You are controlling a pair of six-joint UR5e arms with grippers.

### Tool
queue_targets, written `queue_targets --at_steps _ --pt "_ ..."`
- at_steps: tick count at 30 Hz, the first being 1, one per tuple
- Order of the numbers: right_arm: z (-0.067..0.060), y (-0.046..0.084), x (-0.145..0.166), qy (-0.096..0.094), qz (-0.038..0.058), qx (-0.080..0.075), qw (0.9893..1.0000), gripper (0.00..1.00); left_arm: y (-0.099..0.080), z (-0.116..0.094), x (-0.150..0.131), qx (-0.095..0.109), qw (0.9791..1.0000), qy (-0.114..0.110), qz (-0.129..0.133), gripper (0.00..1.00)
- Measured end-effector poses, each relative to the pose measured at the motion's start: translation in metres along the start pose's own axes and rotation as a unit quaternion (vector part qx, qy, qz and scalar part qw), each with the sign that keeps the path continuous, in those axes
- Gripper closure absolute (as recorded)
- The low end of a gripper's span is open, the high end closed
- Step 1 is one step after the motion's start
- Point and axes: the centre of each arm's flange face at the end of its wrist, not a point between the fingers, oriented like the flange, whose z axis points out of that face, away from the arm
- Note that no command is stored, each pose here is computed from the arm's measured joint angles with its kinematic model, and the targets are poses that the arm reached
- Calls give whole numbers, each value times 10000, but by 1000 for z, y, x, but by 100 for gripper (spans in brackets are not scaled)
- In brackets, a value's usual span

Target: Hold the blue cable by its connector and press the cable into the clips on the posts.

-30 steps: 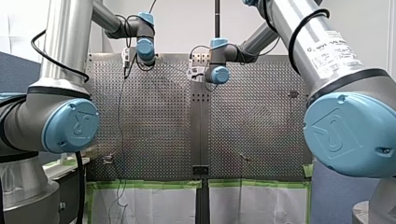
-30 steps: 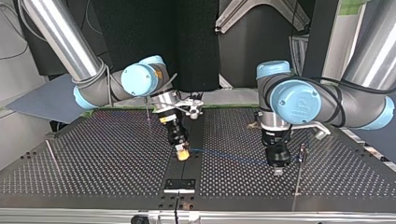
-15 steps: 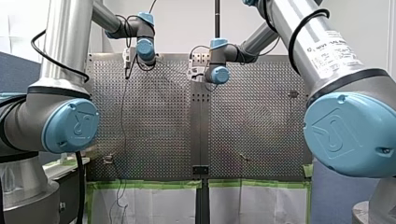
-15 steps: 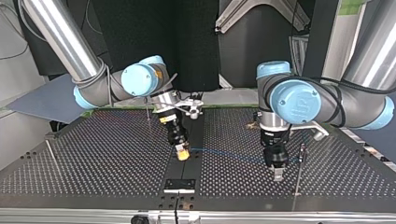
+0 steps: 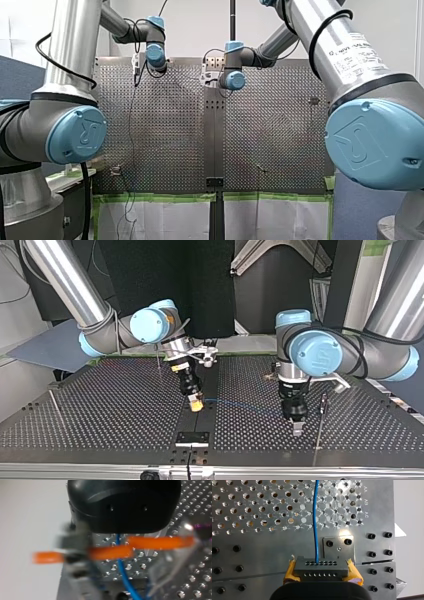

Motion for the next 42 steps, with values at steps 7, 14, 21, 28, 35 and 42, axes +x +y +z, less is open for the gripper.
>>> queue_targets --at_steps 7,14,21,28,35,42 --pt "0 0 0 -6 0 4 10000 100 -1 3 1 26 10000 -1 0 1" --pt "0 0 0 -18 -3 4 10000 100 0 3 1 18 10000 -14 -10 47" --pt "-1 0 -1 -34 -4 4 10000 100 1 4 1 -68 10000 -34 -18 100" --pt "-1 -1 -1 -47 -3 7 10000 100 1 3 1 -95 10000 -12 -13 100" --pt "-4 -1 -5 -144 -13 0 9999 100 -3 -1 3 -52 10000 46 -10 100" --pt "-15 10 -26 -396 -22 -203 9990 100 -14 -12 22 57 9998 171 24 100"
